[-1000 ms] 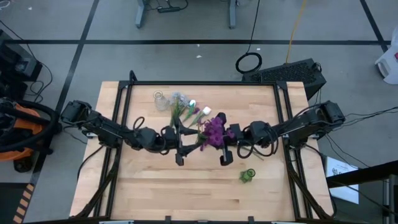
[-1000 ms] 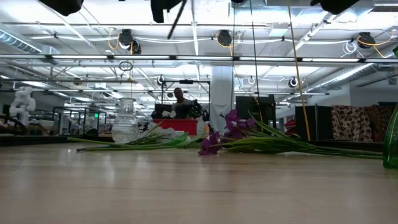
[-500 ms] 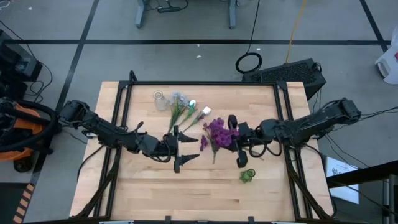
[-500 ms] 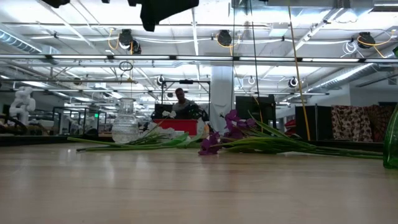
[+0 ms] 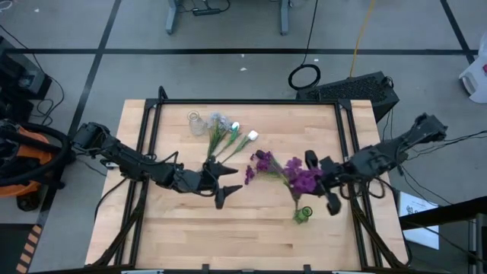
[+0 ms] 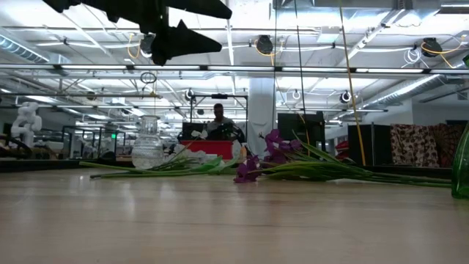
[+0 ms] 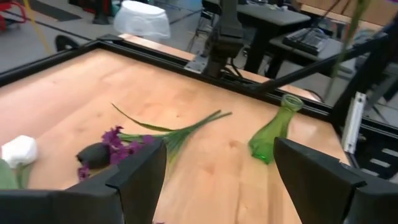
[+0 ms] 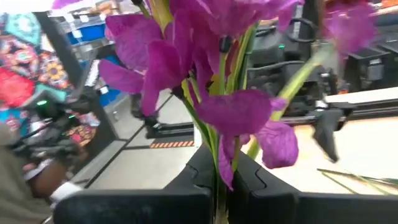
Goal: Sort flowers into vase by color
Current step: Put the left purple flower into the green vase
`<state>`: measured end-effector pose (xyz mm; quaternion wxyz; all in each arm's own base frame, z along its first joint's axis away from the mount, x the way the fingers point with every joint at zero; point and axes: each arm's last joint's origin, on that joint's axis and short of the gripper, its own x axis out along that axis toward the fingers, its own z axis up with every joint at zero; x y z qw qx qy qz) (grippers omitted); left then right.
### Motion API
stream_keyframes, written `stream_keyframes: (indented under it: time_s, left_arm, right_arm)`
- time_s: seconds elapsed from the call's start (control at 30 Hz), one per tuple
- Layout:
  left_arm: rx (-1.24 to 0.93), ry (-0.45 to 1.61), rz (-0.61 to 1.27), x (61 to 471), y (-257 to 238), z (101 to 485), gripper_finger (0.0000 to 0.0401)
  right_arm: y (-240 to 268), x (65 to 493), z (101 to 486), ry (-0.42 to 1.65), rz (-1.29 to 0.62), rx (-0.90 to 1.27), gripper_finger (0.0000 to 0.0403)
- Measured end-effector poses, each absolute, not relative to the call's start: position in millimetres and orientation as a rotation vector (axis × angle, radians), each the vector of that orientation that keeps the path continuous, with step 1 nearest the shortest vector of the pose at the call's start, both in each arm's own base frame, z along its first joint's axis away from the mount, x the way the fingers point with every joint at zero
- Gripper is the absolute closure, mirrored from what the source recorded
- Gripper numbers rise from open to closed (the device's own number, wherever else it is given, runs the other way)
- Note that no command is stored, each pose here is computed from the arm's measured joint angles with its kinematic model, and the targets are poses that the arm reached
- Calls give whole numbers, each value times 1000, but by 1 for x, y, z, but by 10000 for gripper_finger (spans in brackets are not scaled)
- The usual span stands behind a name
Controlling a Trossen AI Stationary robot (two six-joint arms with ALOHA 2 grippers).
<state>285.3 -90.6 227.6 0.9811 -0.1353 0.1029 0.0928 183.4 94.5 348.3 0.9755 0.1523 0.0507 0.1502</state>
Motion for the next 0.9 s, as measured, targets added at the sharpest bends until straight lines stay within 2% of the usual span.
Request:
stream_keyframes:
  time_s: [0.13, 0.43, 0.9]
  left_arm:
    - [-244, 209, 205, 286, -89, 227, 102]
    - [-209, 226, 214, 287, -84, 226, 102]
    - [-202, 256, 219, 286, -83, 223, 102]
  right_arm:
    - [97, 167, 354, 90, 333, 308, 399]
    - [104, 157, 339, 184, 59, 231, 399]
    - [125, 141, 343, 151, 97, 369, 399]
